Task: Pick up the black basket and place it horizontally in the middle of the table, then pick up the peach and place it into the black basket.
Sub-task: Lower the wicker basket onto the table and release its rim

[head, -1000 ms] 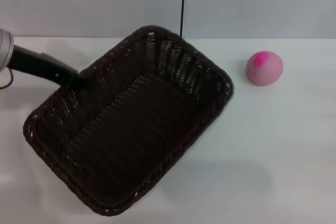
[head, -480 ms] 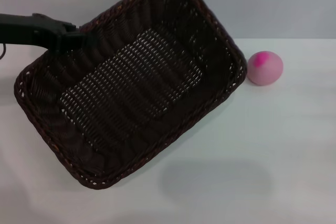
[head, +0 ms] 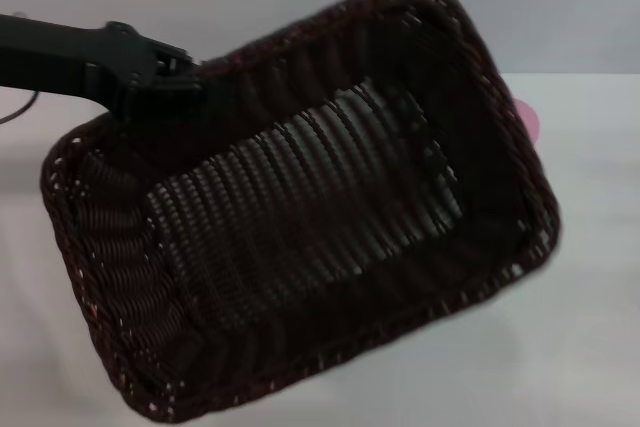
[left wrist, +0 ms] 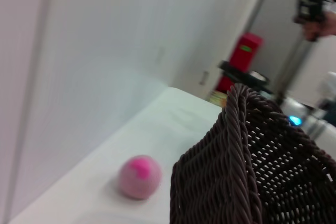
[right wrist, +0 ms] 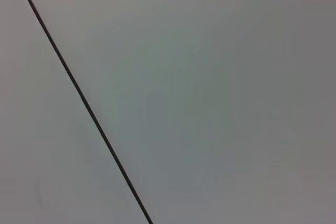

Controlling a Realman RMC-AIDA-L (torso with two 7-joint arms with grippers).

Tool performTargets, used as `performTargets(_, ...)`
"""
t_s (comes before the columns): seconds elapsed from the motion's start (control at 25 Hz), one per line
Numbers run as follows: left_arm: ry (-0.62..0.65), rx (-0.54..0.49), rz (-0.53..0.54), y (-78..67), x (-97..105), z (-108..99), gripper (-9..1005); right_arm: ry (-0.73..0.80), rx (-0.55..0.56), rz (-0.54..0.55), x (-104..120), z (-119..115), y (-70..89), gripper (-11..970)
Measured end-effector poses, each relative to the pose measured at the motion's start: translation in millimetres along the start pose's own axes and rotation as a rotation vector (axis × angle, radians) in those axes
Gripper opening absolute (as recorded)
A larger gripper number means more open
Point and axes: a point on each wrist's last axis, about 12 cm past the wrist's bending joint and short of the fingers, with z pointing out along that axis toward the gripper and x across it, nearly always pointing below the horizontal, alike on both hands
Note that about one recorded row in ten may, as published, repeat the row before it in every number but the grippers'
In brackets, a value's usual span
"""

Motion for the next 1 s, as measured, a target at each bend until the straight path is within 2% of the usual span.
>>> performTargets(0.28, 0.044, 0.060, 0.104, -1.3, -14, 22, 210, 0.007, 0.007, 0.001, 1, -2, -1.4, 555)
performTargets(0.52, 0.097, 0.038, 0.226, 3.7, -25, 44, 216, 0.009, 0.016, 0.002, 1, -4, -3.1, 553)
performTargets(1.0, 0.202, 0.051, 0.365, 1.4, -27, 79, 229, 0.016, 0.030, 0.006, 3, -8, -5.0, 550)
